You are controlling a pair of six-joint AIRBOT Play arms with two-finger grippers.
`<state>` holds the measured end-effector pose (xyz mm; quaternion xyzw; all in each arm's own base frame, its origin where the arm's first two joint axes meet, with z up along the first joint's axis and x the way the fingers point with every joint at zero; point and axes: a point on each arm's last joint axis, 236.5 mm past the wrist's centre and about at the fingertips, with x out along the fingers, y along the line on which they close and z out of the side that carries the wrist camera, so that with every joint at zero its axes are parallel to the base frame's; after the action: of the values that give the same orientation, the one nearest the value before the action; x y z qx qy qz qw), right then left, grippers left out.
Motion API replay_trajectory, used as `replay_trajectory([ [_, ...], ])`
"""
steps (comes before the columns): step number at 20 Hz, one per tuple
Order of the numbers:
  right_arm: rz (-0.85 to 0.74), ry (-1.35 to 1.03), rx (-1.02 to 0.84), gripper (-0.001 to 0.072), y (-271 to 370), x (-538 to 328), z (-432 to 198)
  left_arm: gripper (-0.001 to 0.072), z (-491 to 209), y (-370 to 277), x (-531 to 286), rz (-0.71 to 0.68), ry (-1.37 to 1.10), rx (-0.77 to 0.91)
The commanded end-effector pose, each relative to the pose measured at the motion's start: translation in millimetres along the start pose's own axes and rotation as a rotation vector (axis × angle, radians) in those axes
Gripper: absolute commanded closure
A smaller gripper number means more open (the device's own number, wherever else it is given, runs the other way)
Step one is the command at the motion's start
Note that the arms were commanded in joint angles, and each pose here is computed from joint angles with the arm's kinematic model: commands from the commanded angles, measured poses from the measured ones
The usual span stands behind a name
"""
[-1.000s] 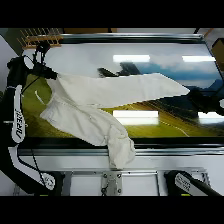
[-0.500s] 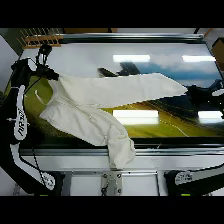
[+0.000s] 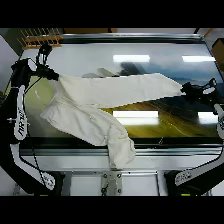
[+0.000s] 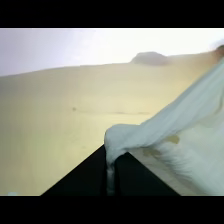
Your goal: Fold the clothes and pants, and hang the long-sleeved shirts on hangers.
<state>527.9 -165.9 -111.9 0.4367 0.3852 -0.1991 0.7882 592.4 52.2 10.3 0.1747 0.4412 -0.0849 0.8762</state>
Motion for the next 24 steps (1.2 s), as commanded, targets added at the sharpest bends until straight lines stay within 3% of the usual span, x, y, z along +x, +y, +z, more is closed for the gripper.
replay_trajectory([
  [1,0.008,-0.011,-0.033,0.0688,9,6,0,0.0687,0,0,0,0.000,0.000,0.000],
  [3,0.060,-0.057,-0.059,0.0702,39,-8,28,0.0687,0,0,0,0.000,0.000,0.000],
  [7,0.257,-0.297,-0.260,0.0703,169,-106,132,0.0687,0,0,0,-0.001,0.002,0.000],
  [10,0.257,-0.424,-0.439,0.0703,216,-173,158,0.0687,-2,3,0,0.002,0.003,-0.004],
  [15,-0.108,-0.190,-0.696,0.0704,114,-127,86,0.0687,-7,-1,0,-0.011,0.025,-0.005],
  [19,-0.243,0.088,-0.646,0.0703,8,-78,0,0.0687,-13,-4,-1,-0.027,0.053,-0.005],
  [23,-0.273,0.155,-0.598,0.0687,-17,-70,-25,0.0687,-14,-5,-1,-0.028,0.055,-0.005],
  [24,-0.269,0.143,-0.583,0.0536,-14,-73,-23,0.0687,-14,-5,-1,-0.029,0.055,-0.005],
])
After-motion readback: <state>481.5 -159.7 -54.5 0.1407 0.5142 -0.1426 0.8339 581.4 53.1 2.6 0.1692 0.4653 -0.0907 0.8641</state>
